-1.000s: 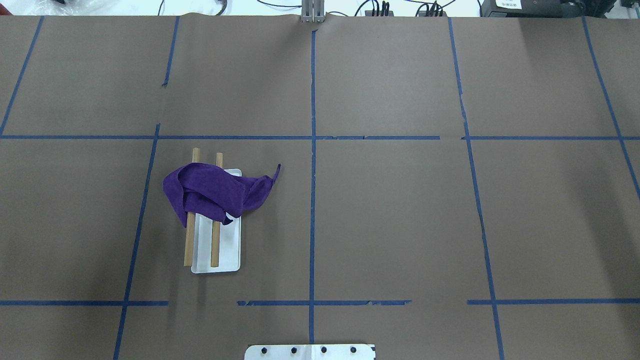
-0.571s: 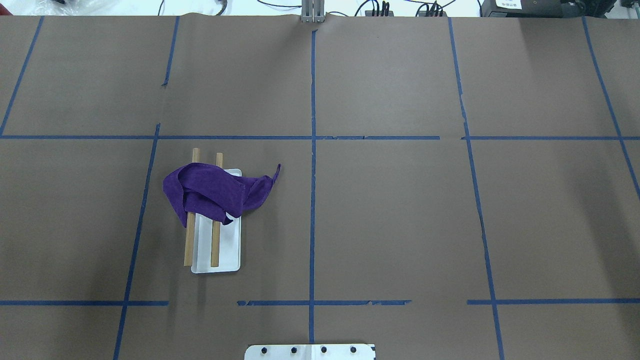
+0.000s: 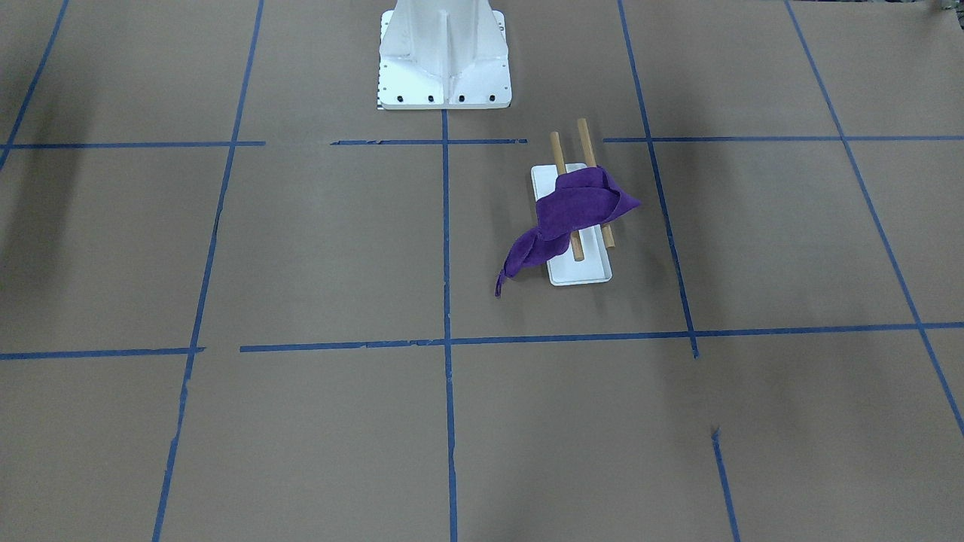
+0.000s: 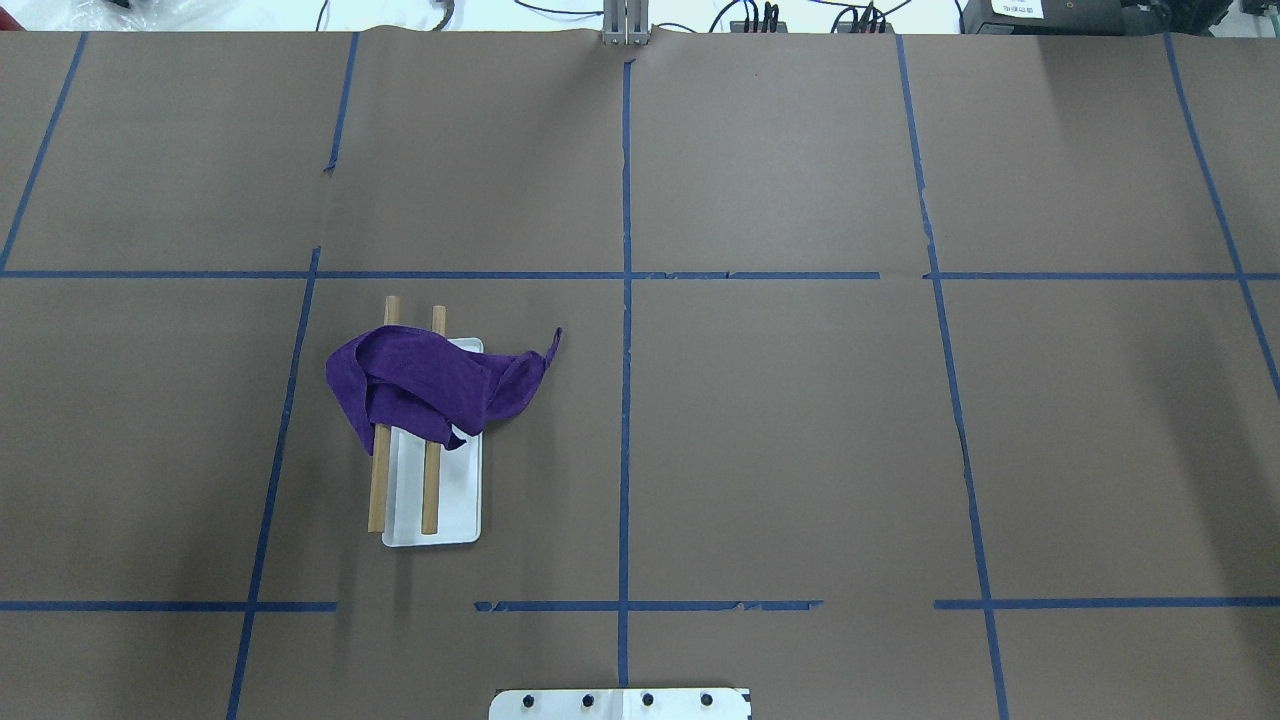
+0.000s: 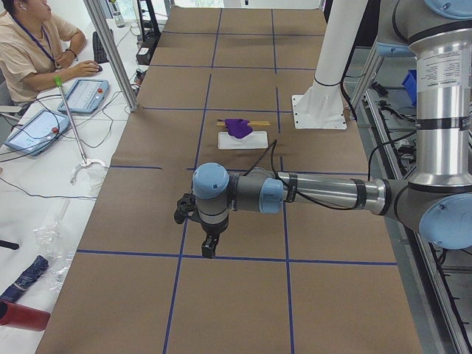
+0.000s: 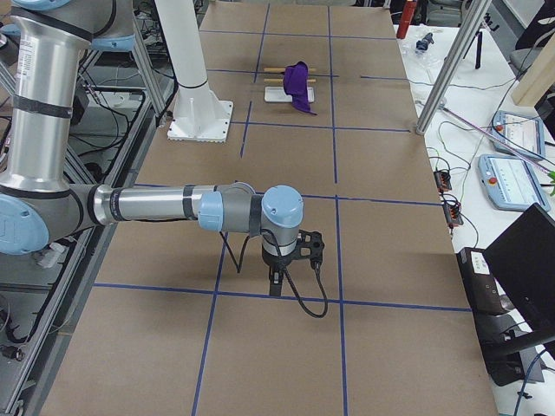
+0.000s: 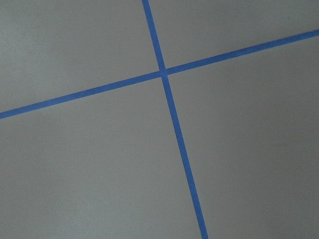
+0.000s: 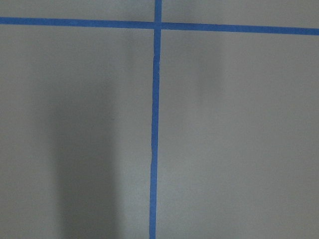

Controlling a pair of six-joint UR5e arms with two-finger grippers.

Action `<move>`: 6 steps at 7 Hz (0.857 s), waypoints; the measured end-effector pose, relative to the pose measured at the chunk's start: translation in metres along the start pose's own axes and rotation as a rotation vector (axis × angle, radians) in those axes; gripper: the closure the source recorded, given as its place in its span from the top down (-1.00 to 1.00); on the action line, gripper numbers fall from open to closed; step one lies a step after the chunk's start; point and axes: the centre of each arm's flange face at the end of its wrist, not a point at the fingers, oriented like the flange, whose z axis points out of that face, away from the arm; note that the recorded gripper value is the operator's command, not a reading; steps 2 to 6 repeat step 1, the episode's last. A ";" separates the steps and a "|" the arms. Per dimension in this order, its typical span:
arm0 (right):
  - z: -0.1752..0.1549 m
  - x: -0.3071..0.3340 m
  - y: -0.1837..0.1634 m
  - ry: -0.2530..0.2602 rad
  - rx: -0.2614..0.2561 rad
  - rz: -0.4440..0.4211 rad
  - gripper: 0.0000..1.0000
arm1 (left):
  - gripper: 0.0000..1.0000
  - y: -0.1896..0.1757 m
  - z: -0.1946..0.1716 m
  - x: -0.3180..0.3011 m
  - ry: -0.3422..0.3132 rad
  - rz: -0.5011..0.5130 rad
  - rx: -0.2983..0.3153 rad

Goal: Hang towel on rack

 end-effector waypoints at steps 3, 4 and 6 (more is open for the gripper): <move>0.000 0.000 0.000 0.000 0.000 0.000 1.00 | 1.00 0.000 0.000 0.000 0.000 -0.001 -0.001; 0.000 0.000 0.000 0.000 0.000 0.000 1.00 | 1.00 0.000 0.000 0.000 0.000 -0.001 -0.001; 0.000 0.000 0.000 0.000 0.000 0.000 1.00 | 1.00 0.000 0.000 0.000 0.000 -0.001 -0.001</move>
